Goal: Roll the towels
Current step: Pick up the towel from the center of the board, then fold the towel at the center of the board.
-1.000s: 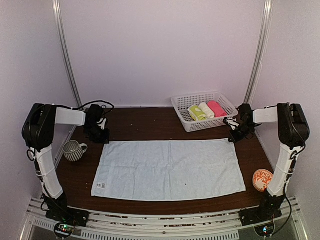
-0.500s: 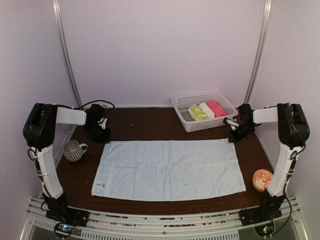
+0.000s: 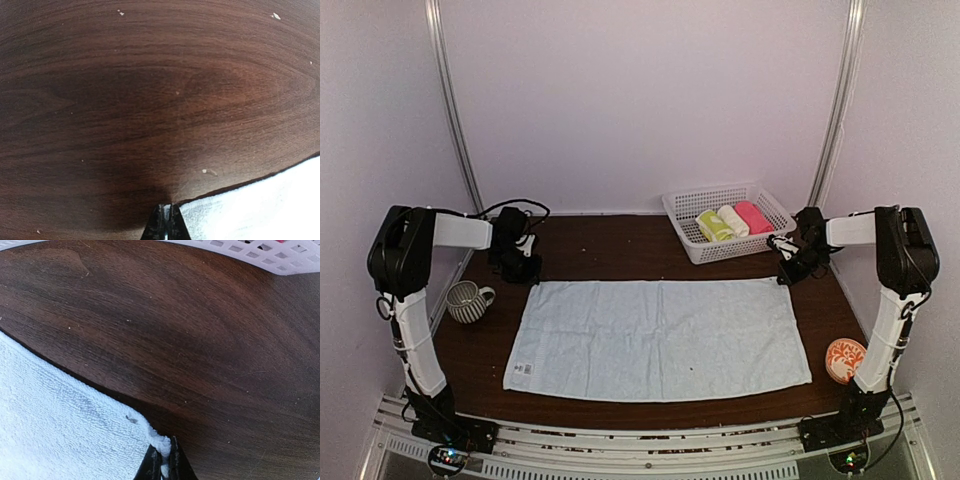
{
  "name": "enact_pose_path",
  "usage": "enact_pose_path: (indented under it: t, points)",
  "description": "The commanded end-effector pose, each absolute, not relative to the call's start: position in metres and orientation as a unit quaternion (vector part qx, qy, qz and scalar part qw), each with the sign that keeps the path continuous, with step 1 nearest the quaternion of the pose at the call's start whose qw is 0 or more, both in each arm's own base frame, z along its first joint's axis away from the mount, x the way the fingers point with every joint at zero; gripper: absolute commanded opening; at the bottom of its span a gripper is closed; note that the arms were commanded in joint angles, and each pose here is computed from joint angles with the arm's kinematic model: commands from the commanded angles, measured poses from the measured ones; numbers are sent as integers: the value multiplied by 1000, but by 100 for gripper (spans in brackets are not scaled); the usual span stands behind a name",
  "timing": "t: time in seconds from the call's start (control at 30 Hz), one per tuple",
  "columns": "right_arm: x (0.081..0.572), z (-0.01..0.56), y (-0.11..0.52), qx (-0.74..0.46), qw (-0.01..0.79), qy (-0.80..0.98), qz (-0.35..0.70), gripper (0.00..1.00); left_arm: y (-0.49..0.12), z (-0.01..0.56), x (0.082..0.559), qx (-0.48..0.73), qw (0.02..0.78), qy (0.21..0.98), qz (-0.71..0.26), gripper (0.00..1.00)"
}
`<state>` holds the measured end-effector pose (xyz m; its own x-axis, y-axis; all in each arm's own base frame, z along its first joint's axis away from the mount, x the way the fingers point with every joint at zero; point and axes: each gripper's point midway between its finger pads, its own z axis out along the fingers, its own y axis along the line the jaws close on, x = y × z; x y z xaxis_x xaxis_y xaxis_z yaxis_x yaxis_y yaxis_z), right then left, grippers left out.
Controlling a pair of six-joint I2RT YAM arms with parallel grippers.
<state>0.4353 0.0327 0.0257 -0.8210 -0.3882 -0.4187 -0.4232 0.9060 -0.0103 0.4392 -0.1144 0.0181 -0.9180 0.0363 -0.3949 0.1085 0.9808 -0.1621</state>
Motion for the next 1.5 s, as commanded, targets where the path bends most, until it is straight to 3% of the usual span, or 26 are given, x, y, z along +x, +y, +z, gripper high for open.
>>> enact_pose_path:
  t: [0.0, 0.37, 0.8, 1.47]
  points:
    - [445, 43, 29, -208, 228, 950, 42, 5, -113, 18, 432, 33, 192, 976, -92, 0]
    - [454, 88, 30, -218, 268, 936, 63, 5, -129, 104, 447, 53, 324, 933, -148, 0]
    - [468, 108, 11, -208, 286, 933, 59, 5, -125, 131, 443, 49, 360, 920, -149, 0]
    - [430, 118, 40, -280, 290, 906, 131, 6, -117, 145, 399, 47, 355, 921, -154, 0]
